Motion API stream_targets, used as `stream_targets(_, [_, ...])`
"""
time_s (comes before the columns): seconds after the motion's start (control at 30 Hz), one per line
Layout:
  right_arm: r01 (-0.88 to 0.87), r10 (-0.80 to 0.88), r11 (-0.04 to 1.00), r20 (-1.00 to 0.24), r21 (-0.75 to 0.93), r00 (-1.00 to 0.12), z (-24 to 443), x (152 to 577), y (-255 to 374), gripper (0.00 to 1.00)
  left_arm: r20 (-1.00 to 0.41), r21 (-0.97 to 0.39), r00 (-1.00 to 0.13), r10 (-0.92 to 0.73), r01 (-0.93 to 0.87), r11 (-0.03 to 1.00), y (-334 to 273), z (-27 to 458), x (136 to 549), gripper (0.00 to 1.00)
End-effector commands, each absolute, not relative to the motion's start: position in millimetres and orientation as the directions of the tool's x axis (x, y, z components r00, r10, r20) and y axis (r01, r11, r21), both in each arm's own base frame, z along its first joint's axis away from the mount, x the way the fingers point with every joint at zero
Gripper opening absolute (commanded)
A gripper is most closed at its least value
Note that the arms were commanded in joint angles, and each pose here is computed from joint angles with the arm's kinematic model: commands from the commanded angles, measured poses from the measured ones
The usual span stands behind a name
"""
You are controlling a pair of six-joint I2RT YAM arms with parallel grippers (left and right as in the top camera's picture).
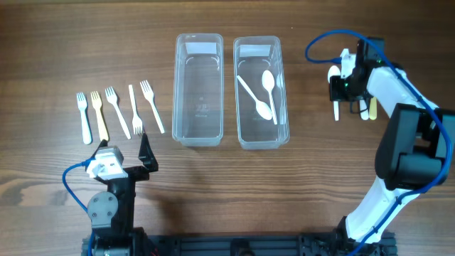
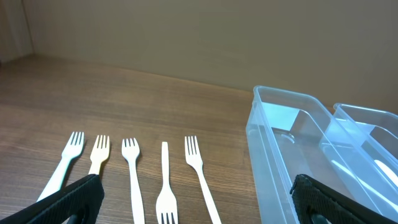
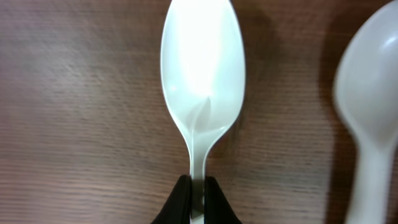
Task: Pack container
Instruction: 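Grasp a third white spoon with the right gripper, then drop the white spoon into the right container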
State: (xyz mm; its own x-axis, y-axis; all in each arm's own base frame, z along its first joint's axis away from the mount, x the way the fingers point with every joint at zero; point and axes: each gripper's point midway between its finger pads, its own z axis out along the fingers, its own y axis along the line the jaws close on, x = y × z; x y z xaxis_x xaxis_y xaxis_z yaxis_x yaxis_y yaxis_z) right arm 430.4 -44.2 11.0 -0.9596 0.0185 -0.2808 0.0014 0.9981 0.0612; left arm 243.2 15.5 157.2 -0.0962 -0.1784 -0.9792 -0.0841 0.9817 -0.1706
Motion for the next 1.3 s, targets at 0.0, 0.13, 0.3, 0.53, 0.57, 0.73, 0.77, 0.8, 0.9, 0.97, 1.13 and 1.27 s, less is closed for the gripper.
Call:
stream_targets(0.0, [0.051,0.091,0.993,-0.439,0.102,-0.894,88,473,-43,0.04,-0.983,-0.149,-0.098,-0.155,-0.065,0.987,12,156,243,1.00])
stream_targets(0.13, [-0.041,0.053,0.986,-0.544,0.159,-0.837,165,488,-6,0.04,-0.983,-0.149,-0.098,-0.155,-0.065,0.987,12,156,243,1.00])
stream_targets(0.3, [-0.185,0.011,0.945,-0.593,0.269,-0.805,208,477,82,0.04,-0.983,-0.149,-0.099,-0.155,-0.065,0.987,12,156,243,1.00])
stream_targets(0.53, [-0.347,-0.178,0.907,-0.529,0.238,-0.830,174,447,184,0.05,-0.983,-0.149,-0.098,-0.155,-0.065,0.987,12,156,243,1.00])
stream_targets(0.57, [-0.350,-0.195,0.910,-0.513,0.224,-0.836,167,444,188,0.05,-0.983,-0.149,-0.098,-0.155,-0.065,0.987,12,156,243,1.00])
stream_targets(0.73, [-0.353,-0.241,0.912,-0.424,0.208,-0.873,127,427,197,0.06,-0.983,-0.149,-0.098,-0.155,-0.065,0.987,12,156,243,1.00])
stream_targets(0.77, [-0.352,-0.242,0.913,-0.419,0.208,-0.875,124,427,197,0.12,-0.983,-0.149,-0.099,-0.155,-0.065,0.987,12,156,243,1.00])
stream_targets(0.8, [-0.353,-0.242,0.912,-0.422,0.208,-0.874,124,428,197,0.37,-0.983,-0.149,-0.098,-0.155,-0.065,0.987,12,156,243,1.00])
stream_targets(0.9, [-0.363,-0.233,0.908,-0.469,0.207,-0.852,131,438,201,0.62,-0.983,-0.149,-0.098,-0.155,-0.065,0.987,12,156,243,1.00])
stream_targets(0.97, [-0.371,-0.225,0.906,-0.512,0.202,-0.829,146,449,201,0.66,-0.983,-0.149,-0.098,-0.155,-0.065,0.987,12,156,243,1.00])
stream_targets(1.13, [-0.214,-0.129,0.974,-0.608,0.069,-0.783,209,477,132,0.71,-0.983,-0.149,-0.099,-0.155,-0.065,0.987,12,156,243,1.00])
stream_targets(1.27, [-0.031,-0.088,0.993,-0.561,-0.110,-0.823,227,465,28,0.77,-0.983,-0.149,-0.098,-0.155,-0.065,0.987,12,156,243,1.00])
